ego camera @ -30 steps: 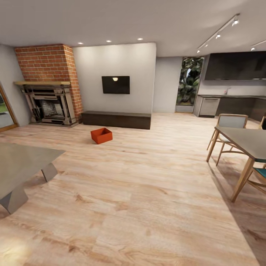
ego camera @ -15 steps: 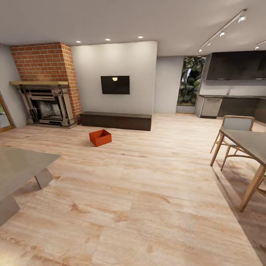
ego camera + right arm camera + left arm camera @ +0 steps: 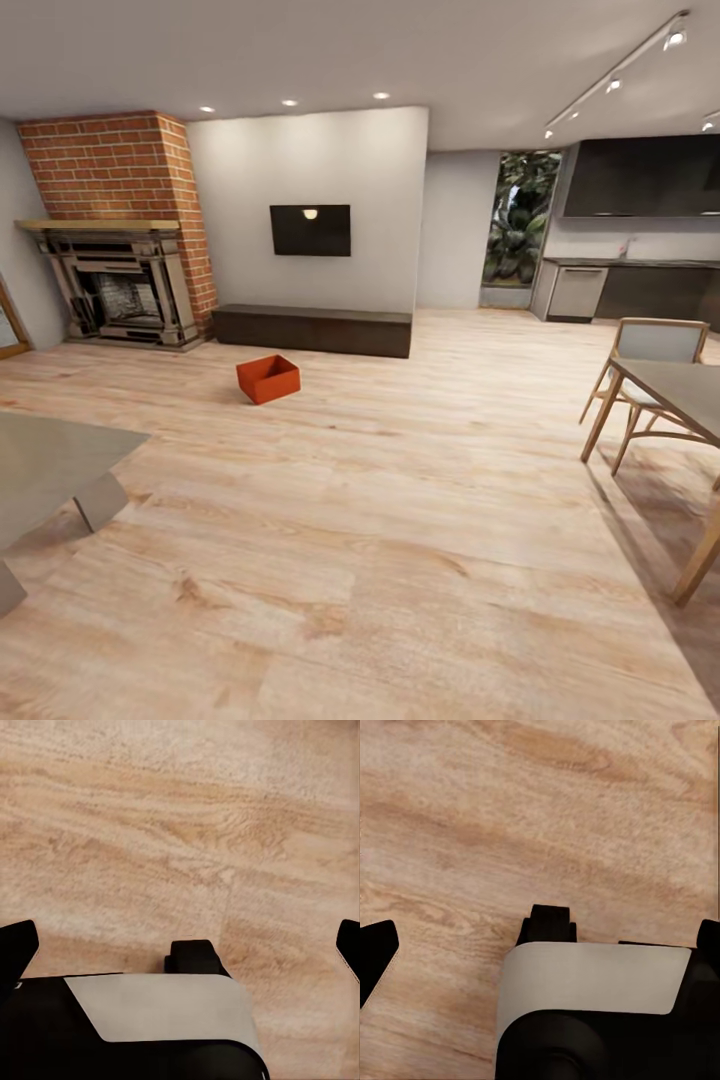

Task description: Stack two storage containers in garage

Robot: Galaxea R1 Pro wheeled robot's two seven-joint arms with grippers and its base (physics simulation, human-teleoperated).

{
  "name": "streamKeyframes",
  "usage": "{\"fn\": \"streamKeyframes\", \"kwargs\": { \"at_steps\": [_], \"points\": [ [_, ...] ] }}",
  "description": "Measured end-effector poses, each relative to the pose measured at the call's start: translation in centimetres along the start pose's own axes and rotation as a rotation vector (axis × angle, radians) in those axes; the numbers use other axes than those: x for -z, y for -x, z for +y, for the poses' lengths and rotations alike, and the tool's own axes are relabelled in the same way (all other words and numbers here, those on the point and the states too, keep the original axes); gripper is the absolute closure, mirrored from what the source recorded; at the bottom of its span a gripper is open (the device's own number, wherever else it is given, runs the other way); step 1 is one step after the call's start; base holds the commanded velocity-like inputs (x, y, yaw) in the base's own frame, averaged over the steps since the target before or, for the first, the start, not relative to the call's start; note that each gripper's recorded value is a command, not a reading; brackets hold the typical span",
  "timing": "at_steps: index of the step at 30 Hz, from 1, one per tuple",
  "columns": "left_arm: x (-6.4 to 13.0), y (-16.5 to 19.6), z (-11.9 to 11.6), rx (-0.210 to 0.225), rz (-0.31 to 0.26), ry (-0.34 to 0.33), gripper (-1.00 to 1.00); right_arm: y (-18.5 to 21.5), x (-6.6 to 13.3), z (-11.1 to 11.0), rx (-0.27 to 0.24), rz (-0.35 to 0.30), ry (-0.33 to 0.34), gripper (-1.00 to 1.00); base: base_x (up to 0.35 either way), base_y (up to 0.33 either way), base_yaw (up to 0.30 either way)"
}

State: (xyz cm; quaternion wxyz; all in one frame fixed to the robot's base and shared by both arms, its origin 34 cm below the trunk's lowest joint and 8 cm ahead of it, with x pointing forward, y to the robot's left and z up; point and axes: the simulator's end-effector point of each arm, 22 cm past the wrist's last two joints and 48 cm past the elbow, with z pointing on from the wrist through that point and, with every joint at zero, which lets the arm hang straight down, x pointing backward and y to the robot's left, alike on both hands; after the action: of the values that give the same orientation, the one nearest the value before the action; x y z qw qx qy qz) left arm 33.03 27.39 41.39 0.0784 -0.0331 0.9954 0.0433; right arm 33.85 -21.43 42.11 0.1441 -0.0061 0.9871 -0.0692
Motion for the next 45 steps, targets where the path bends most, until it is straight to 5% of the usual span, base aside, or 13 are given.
{"fn": "streamKeyframes", "kwargs": {
  "at_steps": [45],
  "points": [
    [0.0, -0.01, 0.0, 0.0, 0.0, 0.0, -1.0, 0.0, 0.0, 0.0, -0.001, 0.0, 0.0, -1.0, 0.323, 0.0, 0.039]
  ]
}}
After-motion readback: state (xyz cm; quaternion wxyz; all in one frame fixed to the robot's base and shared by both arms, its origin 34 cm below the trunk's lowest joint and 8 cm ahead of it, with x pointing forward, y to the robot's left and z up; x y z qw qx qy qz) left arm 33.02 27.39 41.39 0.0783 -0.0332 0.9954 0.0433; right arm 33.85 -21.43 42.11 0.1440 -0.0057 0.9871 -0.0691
